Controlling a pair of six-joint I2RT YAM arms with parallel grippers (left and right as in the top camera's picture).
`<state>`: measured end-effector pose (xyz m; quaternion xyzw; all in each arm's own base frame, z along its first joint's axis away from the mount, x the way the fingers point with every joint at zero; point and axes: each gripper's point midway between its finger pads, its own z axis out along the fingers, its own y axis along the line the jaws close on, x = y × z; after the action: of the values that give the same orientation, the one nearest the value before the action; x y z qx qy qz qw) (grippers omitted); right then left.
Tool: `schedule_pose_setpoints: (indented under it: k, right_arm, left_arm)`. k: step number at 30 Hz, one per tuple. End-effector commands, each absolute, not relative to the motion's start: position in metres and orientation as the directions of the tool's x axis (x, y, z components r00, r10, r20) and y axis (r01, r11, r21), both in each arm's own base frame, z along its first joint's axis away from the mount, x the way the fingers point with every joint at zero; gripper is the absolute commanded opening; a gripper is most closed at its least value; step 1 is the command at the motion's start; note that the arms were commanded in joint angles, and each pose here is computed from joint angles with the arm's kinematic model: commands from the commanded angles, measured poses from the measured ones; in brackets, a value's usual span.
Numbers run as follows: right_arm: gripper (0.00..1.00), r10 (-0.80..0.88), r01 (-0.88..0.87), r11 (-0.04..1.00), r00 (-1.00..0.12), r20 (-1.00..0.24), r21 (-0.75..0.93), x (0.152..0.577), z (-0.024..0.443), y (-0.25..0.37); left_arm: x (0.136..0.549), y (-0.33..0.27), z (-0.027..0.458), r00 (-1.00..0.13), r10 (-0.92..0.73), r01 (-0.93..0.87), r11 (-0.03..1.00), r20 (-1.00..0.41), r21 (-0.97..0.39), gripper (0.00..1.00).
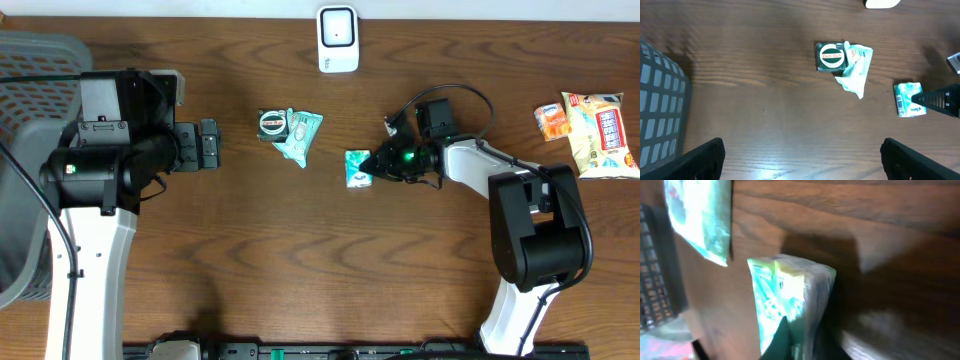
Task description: Scan the item barcode
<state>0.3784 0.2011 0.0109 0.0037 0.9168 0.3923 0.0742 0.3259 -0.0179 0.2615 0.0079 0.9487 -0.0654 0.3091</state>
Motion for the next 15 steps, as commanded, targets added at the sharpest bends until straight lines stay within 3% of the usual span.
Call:
schedule_pose_setpoints:
  k: [1, 9, 15]
  right_arm:
    - [0.01, 0.008, -0.107, 0.607, -0.99, -0.141, 0.788, 0.369, 0.021, 0.212]
    - [0.01, -0.088, -0.289, 0.296, -0.957, -0.276, 0.91, 0.362, 0.088, 0.241]
    - [0.01, -0.133, -0.372, 0.131, -0.925, -0.356, 0.919, 0.353, 0.115, 0.247]
  left_arm:
    - [0.327, -0.015, 0.263, -0.807, -0.02, 0.055, 0.993, -0.59, -0.108, 0.98]
    - [0.327, -0.015, 0.263, -0.807, -0.02, 0.055, 0.993, -0.59, -0.108, 0.98]
    - [0.327, -0.015, 0.263, -0.807, -0.02, 0.055, 0.993, -0.59, -0.108, 0.98]
